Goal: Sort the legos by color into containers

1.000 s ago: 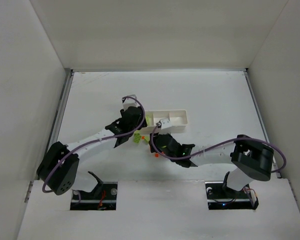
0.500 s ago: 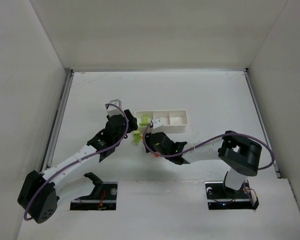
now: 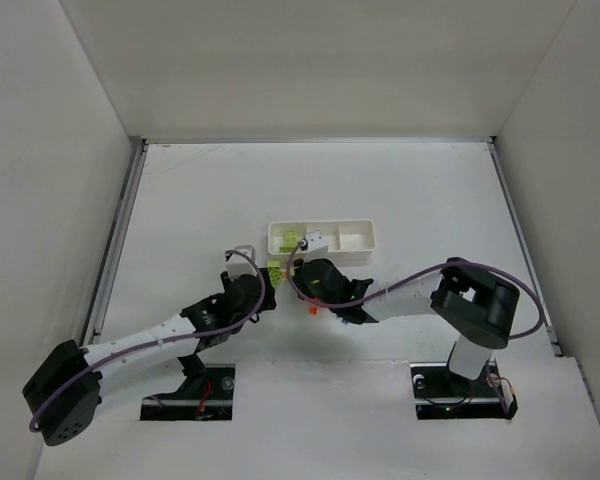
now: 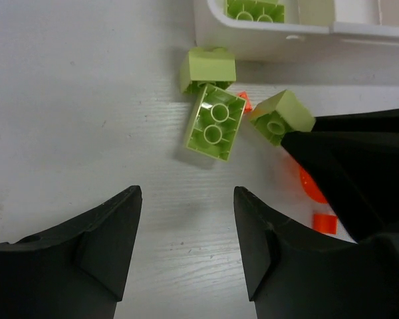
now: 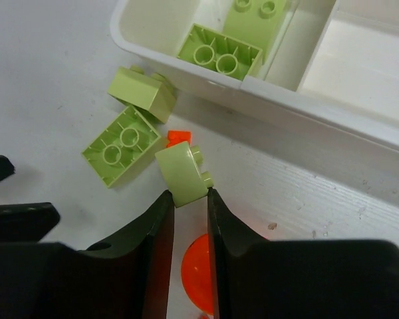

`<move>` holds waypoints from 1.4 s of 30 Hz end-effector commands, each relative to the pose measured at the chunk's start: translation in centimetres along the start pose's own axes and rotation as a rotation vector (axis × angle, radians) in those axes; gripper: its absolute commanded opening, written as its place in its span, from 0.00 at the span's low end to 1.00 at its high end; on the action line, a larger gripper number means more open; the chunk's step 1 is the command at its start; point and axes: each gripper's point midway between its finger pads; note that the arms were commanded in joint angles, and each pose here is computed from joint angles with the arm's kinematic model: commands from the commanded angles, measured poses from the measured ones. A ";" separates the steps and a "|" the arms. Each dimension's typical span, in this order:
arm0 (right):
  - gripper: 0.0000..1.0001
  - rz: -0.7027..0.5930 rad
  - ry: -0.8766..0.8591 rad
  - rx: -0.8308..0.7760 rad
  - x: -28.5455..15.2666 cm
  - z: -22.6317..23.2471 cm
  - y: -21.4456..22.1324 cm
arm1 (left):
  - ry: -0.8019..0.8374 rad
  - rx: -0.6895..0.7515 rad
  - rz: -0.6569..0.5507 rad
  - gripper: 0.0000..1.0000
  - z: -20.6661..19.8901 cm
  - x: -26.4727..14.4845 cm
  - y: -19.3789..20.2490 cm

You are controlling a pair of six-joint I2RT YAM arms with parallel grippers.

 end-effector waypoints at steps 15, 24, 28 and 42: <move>0.30 -0.235 -0.041 0.146 -1.2 -0.7 -12.8 | -0.031 0.071 -0.020 0.60 -2.4 2.8 -1.5; 0.59 -0.252 -0.023 0.178 -1.8 -2.0 -12.3 | -0.060 0.116 0.005 0.53 -2.6 4.6 -1.1; 0.59 -0.239 -0.013 0.178 -2.2 -2.3 -10.8 | -0.069 0.114 -0.004 0.48 -2.4 5.0 -1.4; 0.59 -0.239 -0.019 0.198 -3.4 -2.2 -8.8 | -0.012 0.130 -0.009 0.17 -2.9 4.4 -1.6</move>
Point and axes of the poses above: each gripper's point midway between its finger pads, its own x axis out along the fingers, its own z axis along the line the jaws close on, y = z × x, and after that the axes turned 3 degrees about -x, right-handed
